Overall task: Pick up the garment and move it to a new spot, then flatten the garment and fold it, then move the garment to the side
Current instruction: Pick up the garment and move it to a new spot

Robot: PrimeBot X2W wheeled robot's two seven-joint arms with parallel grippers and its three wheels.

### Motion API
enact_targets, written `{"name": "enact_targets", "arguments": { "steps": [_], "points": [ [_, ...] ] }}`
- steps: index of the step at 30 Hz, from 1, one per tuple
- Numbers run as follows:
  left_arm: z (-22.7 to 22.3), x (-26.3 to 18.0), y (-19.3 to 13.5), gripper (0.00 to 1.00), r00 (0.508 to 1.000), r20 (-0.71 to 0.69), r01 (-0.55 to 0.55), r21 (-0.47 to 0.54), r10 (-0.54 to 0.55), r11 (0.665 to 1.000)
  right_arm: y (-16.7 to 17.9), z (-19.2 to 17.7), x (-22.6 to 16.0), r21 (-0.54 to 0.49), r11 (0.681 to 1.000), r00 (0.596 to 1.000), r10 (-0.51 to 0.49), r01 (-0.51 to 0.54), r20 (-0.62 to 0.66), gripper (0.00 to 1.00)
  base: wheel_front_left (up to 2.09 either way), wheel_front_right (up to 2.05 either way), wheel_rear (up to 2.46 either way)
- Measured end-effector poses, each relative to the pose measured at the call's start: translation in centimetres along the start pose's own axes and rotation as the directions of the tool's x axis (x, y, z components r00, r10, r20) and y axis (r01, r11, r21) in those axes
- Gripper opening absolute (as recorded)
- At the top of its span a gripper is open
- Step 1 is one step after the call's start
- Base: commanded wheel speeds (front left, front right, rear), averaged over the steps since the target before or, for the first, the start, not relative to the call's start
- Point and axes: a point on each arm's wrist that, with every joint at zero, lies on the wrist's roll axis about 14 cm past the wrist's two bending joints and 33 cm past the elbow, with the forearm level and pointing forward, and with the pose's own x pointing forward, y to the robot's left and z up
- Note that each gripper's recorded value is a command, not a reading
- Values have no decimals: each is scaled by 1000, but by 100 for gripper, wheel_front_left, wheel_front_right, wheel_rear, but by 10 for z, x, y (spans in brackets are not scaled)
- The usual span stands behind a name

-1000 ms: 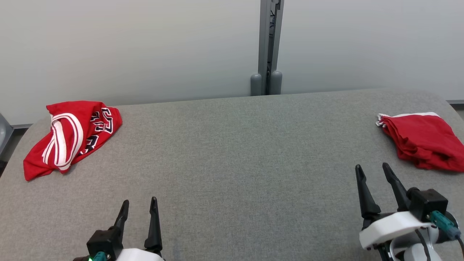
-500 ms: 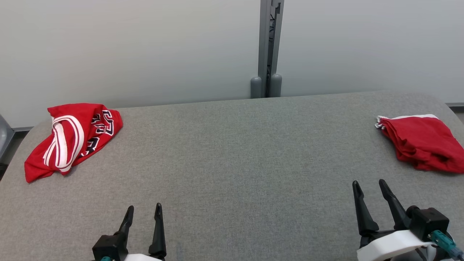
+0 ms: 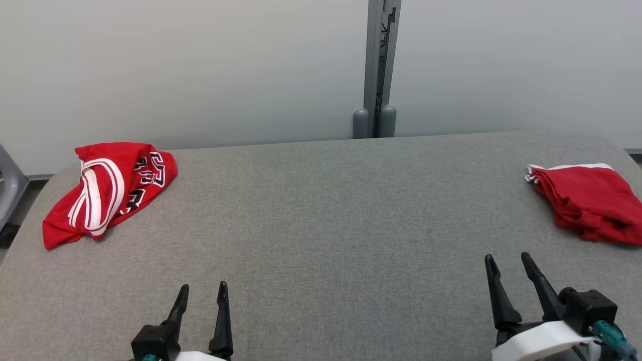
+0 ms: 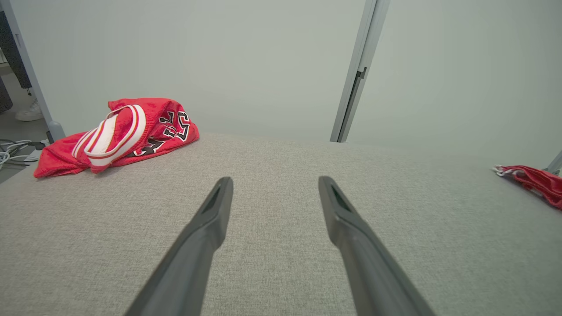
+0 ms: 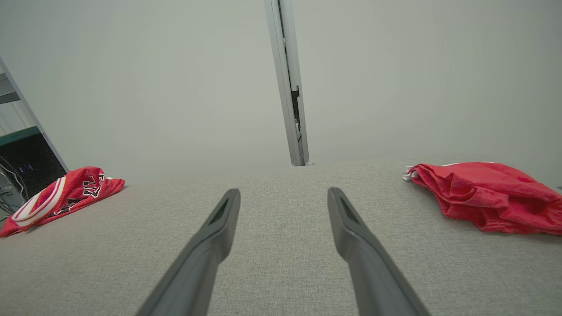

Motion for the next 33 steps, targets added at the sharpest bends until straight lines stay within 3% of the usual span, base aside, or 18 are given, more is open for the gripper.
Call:
{"name": "enact_targets", "arguments": {
  "steps": [21,33],
  "points": [
    [5,-5,3,100,1000,20,-7,2,7,1000,11,-5,-1,-2,999,999,32,-32,-16,100,0,0,0],
    [18,-27,49,100,987,69,-149,-4,148,989,59,-12,21,13,984,983,178,-177,-34,100,0,0,0]
  ]
}}
